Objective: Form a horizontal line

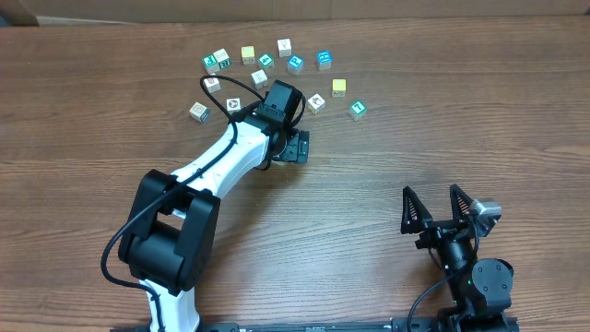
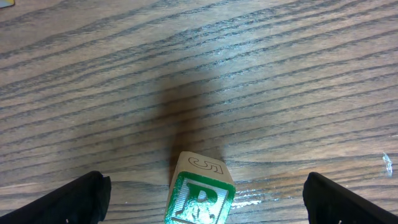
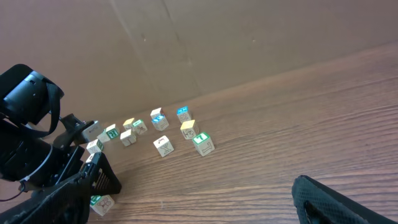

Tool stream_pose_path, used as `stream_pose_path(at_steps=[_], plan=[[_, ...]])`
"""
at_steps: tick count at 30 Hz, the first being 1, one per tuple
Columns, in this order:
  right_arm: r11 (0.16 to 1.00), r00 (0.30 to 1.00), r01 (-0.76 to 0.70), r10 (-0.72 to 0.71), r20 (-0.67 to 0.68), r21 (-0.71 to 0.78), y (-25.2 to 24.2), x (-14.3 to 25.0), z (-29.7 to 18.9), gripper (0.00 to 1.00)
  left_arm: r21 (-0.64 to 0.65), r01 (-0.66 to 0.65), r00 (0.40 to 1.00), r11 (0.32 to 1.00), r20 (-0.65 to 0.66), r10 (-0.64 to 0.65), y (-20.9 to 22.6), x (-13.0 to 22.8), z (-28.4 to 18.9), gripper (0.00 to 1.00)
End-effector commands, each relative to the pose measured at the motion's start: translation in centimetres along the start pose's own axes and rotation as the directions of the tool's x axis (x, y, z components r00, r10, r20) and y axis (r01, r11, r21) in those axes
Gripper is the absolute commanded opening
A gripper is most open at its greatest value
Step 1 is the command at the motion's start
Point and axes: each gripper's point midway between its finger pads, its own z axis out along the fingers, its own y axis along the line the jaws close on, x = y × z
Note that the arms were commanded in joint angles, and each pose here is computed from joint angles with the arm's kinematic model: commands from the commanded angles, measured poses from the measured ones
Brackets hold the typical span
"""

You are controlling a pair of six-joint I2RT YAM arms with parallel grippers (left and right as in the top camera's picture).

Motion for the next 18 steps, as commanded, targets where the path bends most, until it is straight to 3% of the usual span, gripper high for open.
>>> stream_pose_path(at_steps=[1, 18], plan=[[1.0, 1.0, -0.002, 0.002, 0.015, -0.001, -0.02, -0.28, -0.06, 1.0, 0.017, -0.025, 1.0, 1.0, 0.005, 0.025, -0.43, 0.09, -0.58, 0.96], [1.0, 1.0, -0.002, 0.002, 0.015, -0.001, -0.02, -0.28, -0.06, 1.0, 0.02, -0.024, 1.0, 1.0, 0.014, 0.024, -0.5, -0.15, -0.59, 0.95]])
